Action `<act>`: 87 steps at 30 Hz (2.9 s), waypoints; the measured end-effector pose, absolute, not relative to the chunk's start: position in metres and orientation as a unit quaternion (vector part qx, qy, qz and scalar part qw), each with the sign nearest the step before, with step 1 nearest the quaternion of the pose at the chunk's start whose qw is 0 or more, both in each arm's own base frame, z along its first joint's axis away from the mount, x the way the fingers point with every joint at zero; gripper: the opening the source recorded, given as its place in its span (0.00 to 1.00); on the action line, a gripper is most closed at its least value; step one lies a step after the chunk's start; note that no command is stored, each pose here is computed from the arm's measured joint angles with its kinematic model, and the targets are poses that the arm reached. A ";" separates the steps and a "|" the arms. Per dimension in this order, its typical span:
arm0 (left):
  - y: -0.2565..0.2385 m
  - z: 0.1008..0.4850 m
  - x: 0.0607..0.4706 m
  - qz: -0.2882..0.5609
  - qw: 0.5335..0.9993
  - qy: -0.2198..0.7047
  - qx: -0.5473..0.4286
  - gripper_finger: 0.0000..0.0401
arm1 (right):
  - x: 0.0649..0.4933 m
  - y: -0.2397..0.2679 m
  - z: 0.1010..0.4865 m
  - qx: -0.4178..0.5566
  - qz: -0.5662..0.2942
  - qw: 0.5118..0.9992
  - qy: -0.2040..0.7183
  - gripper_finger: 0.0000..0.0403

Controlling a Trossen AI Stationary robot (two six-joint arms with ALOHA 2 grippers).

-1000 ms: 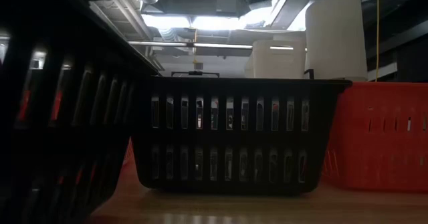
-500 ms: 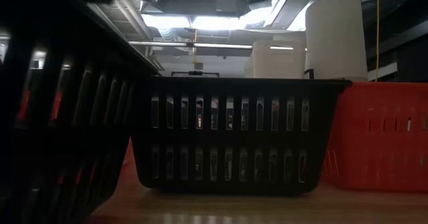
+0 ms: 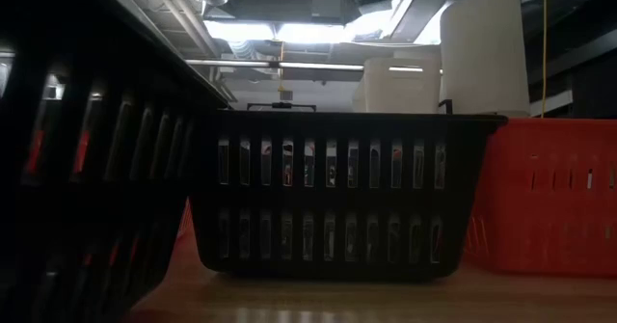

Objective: Stack baskets on shelf by color
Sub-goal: Stack the white bin on top of the stacked white bins on the shelf

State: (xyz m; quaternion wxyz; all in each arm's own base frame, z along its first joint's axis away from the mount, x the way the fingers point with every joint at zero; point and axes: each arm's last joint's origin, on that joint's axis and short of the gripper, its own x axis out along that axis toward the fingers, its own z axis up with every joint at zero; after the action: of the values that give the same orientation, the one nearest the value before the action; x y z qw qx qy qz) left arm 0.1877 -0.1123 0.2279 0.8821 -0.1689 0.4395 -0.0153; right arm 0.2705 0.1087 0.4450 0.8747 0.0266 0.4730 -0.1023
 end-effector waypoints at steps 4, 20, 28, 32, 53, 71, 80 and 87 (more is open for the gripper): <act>-0.116 0.219 0.194 -0.005 0.879 0.449 -0.160 0.22 | 0.270 0.109 0.445 0.033 -0.093 0.873 0.478 0.28; -0.126 0.194 0.206 -0.006 0.855 0.498 -0.146 0.22 | 0.271 0.110 0.445 0.031 -0.091 0.873 0.479 0.28; -0.129 0.225 0.209 -0.027 0.880 0.449 -0.151 0.22 | 0.271 0.110 0.445 0.029 -0.090 0.873 0.479 0.28; -0.137 0.217 0.209 -0.029 0.872 0.465 -0.150 0.22 | 0.271 0.110 0.445 0.029 -0.090 0.873 0.479 0.28; -0.143 0.224 0.228 0.002 0.887 0.455 -0.080 0.00 | 0.271 0.110 0.445 0.013 -0.082 0.873 0.481 0.28; -0.059 0.410 0.266 0.064 0.930 0.305 0.194 0.00 | 0.271 0.110 0.445 0.019 -0.085 0.873 0.480 0.28; 0.064 0.443 0.298 0.081 0.955 0.166 0.233 0.00 | 0.271 0.109 0.445 0.030 -0.091 0.873 0.479 0.28; 0.120 0.421 0.328 0.045 0.970 0.130 0.199 0.00 | 0.270 0.111 0.445 0.077 -0.119 0.870 0.471 0.28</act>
State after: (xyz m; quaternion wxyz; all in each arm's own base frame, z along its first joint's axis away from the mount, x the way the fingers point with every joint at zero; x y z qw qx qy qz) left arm 0.3281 0.1204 0.4208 0.9703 0.1989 0.1299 0.0447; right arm 0.2700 0.1107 0.4446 0.8705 0.0769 0.4713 -0.1192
